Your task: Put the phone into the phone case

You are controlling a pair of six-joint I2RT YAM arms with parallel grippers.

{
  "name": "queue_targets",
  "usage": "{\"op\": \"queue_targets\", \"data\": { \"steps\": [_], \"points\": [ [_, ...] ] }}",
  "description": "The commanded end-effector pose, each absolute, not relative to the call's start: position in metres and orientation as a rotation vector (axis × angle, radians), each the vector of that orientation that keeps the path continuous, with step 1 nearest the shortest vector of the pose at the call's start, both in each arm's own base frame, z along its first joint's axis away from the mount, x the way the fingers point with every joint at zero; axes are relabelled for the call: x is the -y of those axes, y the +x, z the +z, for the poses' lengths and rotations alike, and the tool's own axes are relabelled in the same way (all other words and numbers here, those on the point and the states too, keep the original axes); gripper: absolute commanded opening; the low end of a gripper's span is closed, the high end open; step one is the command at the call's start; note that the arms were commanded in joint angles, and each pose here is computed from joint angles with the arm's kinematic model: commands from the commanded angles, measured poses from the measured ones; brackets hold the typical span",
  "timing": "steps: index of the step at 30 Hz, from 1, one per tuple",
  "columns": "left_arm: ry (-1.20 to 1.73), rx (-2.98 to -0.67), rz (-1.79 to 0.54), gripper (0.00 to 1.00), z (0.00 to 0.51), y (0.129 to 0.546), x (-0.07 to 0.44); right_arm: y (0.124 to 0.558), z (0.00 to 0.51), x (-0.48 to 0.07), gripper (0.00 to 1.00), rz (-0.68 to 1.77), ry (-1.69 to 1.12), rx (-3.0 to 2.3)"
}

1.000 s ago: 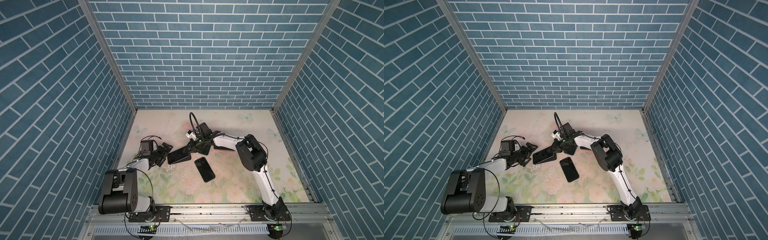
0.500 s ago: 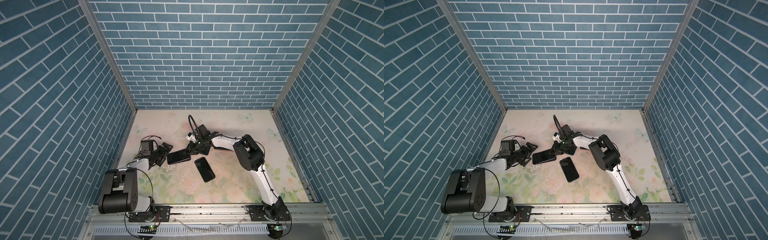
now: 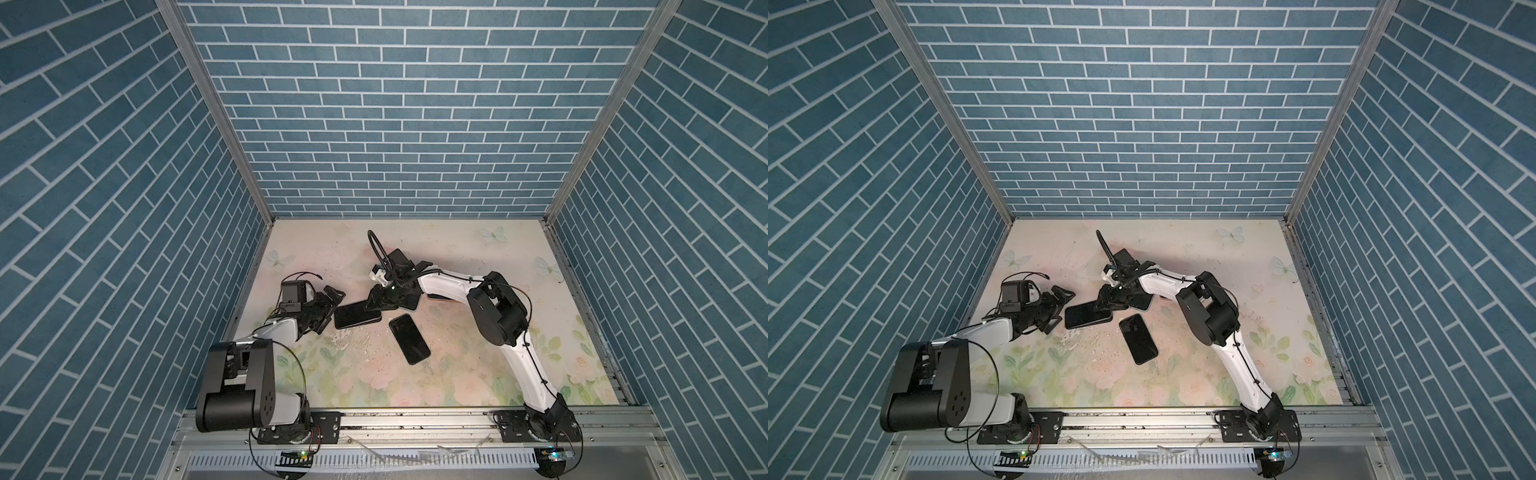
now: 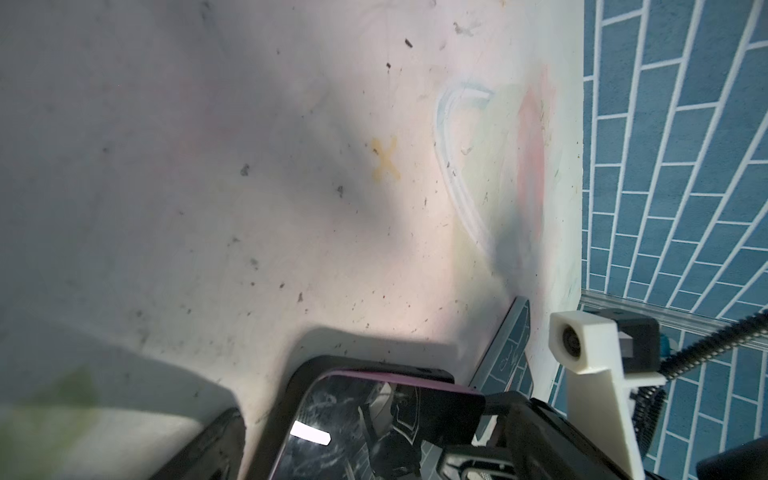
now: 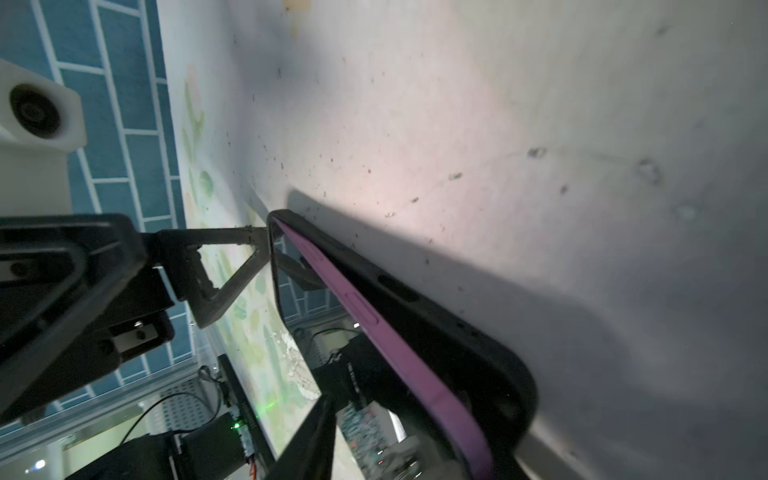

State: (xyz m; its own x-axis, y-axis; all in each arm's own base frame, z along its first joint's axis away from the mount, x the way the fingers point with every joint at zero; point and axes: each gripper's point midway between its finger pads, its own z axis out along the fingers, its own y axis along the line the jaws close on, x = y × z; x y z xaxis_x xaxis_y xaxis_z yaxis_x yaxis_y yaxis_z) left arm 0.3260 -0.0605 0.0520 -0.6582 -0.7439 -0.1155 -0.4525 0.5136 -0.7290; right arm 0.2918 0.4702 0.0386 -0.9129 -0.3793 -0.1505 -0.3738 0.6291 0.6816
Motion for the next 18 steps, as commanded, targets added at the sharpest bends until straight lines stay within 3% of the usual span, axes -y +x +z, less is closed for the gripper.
{"op": "queue_targets", "data": {
  "steps": [1,18],
  "points": [
    [-1.005,-2.34,-0.94,0.99,0.051,0.319,0.06,0.295,0.005,-0.425,0.53,-0.804,0.66,2.953],
    [-0.991,-2.328,-0.951,0.97,0.059,0.311,0.061,0.307,0.037,-0.407,0.62,-0.596,0.832,3.063]
  ]
}}
